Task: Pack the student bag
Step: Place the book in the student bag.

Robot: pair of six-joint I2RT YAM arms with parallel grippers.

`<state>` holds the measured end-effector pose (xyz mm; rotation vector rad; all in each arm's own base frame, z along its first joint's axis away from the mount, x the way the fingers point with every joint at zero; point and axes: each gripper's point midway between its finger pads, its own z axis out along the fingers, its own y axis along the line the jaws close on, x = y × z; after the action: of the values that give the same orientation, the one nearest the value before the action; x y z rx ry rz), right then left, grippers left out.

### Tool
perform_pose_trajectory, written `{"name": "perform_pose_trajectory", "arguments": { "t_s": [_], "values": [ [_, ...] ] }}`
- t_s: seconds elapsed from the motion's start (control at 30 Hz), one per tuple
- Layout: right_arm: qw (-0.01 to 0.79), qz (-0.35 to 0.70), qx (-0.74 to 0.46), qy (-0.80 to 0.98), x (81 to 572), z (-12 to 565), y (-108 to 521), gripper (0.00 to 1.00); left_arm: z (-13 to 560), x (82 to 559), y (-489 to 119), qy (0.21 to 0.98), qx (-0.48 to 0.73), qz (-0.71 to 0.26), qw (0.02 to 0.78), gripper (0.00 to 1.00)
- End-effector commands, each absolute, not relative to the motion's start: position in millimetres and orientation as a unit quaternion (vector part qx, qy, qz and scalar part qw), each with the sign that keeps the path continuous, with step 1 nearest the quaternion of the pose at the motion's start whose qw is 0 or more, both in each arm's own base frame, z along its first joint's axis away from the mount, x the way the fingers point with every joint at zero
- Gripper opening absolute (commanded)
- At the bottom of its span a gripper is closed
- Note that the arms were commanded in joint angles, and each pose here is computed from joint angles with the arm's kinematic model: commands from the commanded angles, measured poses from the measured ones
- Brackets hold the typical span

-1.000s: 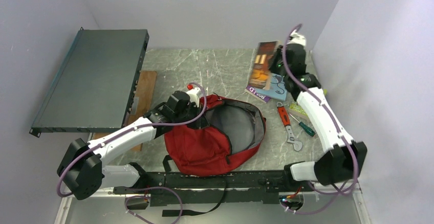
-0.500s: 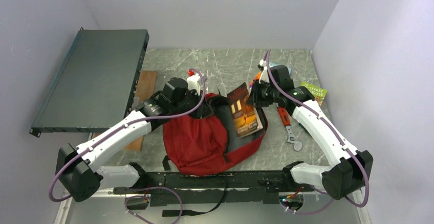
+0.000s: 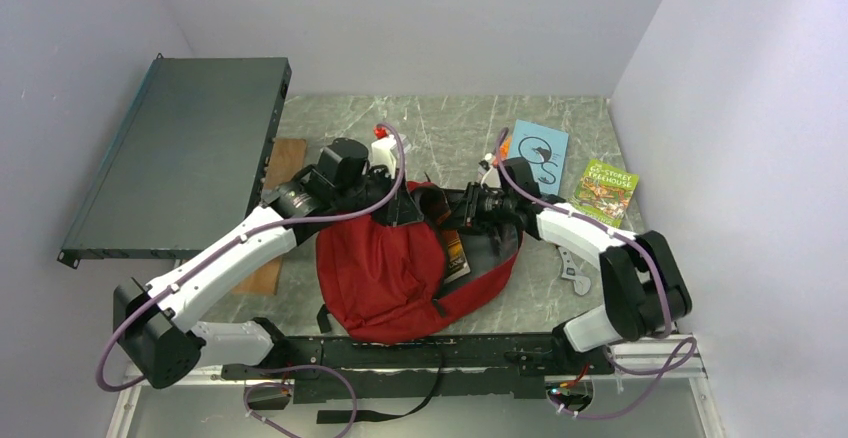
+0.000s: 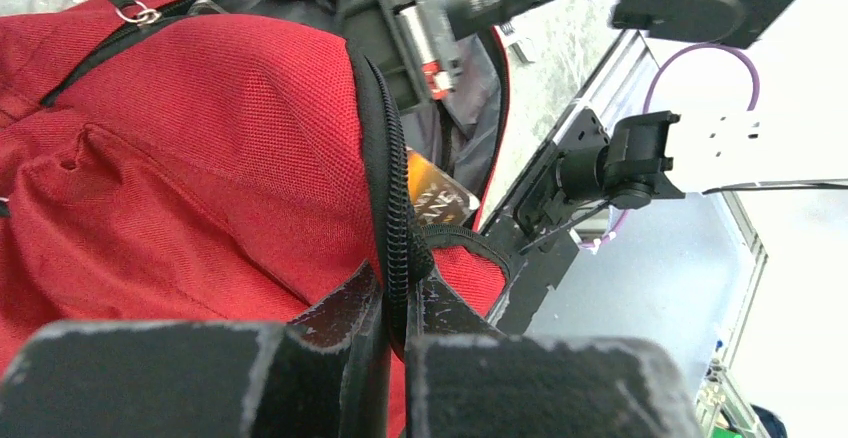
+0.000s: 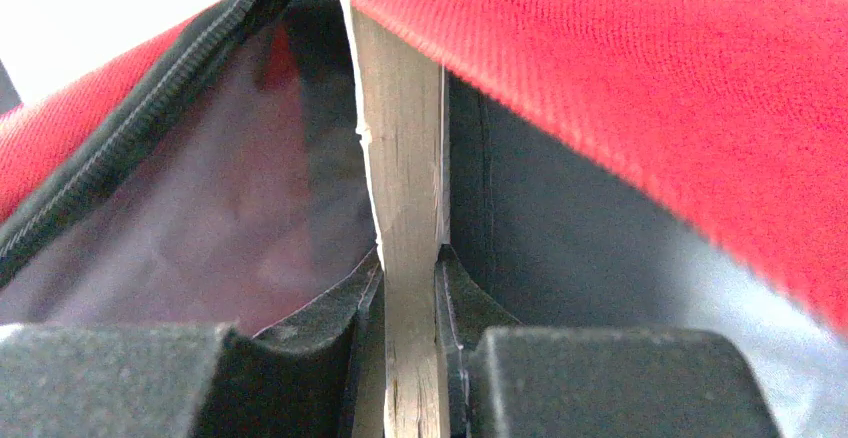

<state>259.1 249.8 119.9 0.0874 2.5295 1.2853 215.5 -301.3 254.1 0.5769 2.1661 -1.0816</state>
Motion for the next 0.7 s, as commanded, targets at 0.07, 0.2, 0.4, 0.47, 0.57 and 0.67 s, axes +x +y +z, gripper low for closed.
{"name": "perform_pose_trajectory", "arguments": {
  "t_s": [0.07,0.2,0.4,0.47,0.57,0.67],
  "values": [
    [0.186,0.561,0.020,0.806,278,162,307,0.00,307,218,-326,0.776,0.233,-0.480,0.336,0.00],
    [0.191,0.572,0.004,0.798,272,151,331,0.00,308,219,-328,0.784,0.235,-0.474,0.323,0.00],
    [0.226,0.566,0.008,0.793,266,128,349,0.00,314,221,-333,0.779,0.236,-0.483,0.322,0.00],
    [0.239,0.570,0.016,0.786,267,126,353,0.00,315,221,-335,0.777,0.237,-0.488,0.319,0.00],
    [0.247,0.584,0.029,0.773,269,122,357,0.00,314,222,-333,0.779,0.234,-0.483,0.323,0.00],
    [0.236,0.595,0.041,0.767,268,113,360,0.04,311,224,-329,0.783,0.230,-0.472,0.332,0.00]
  ]
}}
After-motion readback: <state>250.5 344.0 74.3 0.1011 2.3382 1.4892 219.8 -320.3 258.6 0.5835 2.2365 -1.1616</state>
